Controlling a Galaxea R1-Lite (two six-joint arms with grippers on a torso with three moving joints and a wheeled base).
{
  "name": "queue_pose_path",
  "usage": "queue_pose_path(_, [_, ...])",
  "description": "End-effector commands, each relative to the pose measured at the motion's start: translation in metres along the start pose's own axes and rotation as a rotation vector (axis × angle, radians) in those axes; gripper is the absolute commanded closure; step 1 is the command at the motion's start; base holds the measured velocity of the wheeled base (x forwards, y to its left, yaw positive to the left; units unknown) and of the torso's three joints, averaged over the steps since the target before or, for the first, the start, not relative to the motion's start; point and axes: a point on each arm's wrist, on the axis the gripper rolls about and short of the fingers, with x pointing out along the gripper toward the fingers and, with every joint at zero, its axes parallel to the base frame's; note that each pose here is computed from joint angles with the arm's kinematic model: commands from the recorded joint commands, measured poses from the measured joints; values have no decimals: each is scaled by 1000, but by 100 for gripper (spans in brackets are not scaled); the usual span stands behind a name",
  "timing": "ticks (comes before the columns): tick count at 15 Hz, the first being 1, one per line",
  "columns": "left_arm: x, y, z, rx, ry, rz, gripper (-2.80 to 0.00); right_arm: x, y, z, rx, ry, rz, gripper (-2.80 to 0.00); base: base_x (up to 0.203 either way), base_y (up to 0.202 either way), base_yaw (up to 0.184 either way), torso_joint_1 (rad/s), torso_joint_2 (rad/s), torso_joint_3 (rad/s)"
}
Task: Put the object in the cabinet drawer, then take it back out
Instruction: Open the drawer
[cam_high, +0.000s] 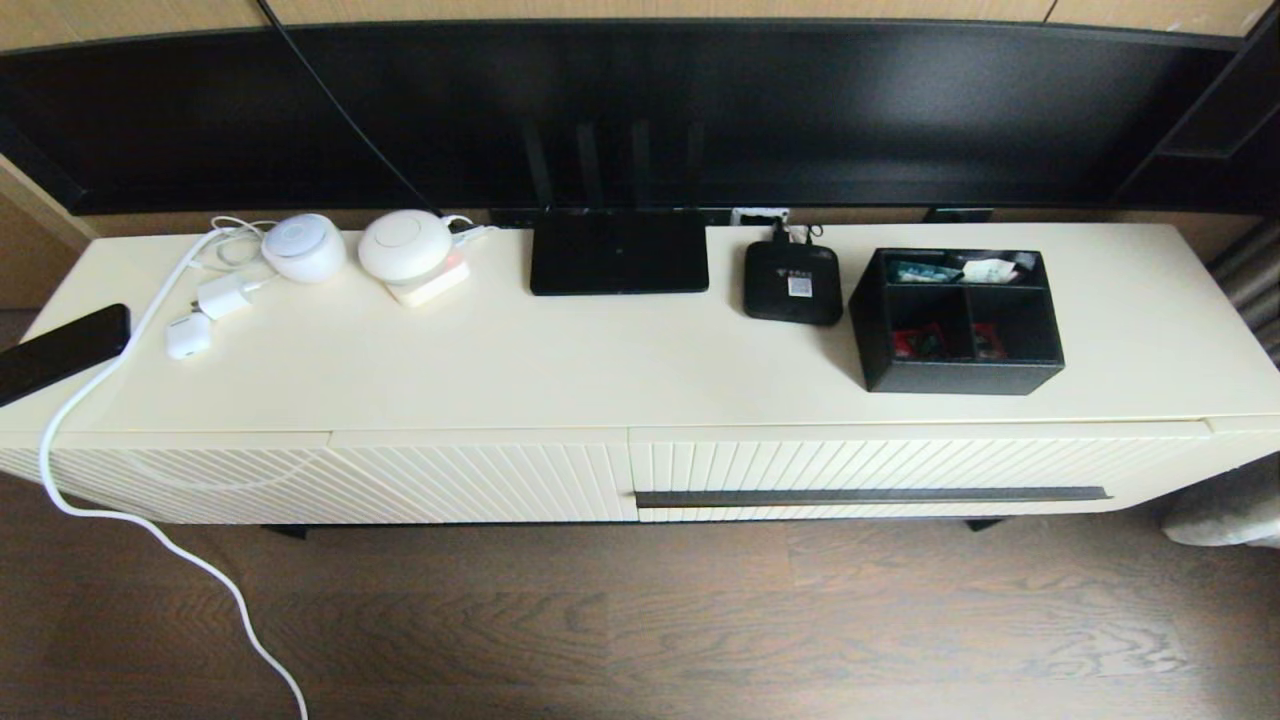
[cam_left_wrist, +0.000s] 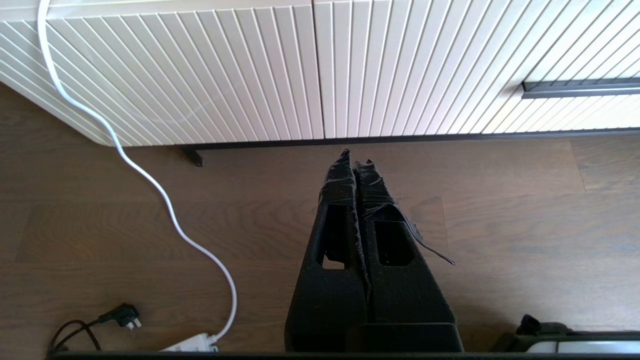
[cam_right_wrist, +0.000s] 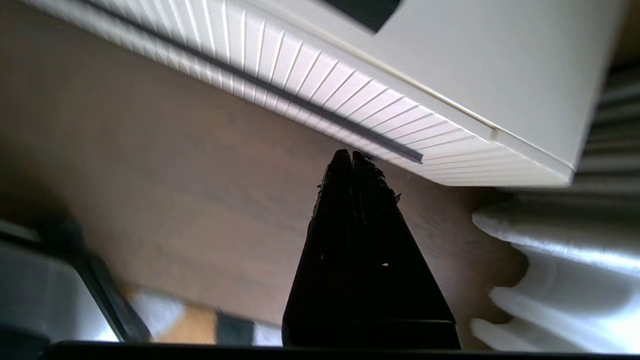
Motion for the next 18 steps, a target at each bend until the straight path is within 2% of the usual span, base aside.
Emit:
queue_pose_path(1, [0,0,0,0,0,0,0,68,3,6,-67,198,142,0,0,0,0,0,0,0])
queue_pose_path(3, [0,0,0,0,0,0,0,102,21,8,-157,285,253,0,0,0,0,0,0,0])
queue_pose_path(7, [0,0,0,0,0,0,0,146,51,-5,-328,427,382,0,0,0,0,0,0,0])
queue_pose_path(8, [0,0,0,0,0,0,0,156,56,-10,-386,431,404,0,0,0,0,0,0,0])
queue_pose_path(12, [0,0,0,0,0,0,0,196,72,-28,-672,297,376,0,0,0,0,0,0,0])
queue_pose_path(15, [0,0,0,0,0,0,0,221,83,-48,-837,262,330,0,0,0,0,0,0,0])
queue_pose_path(18, [0,0,0,0,-1,0,0,240,92,-62,-911,215,294,0,0,0,0,0,0,0])
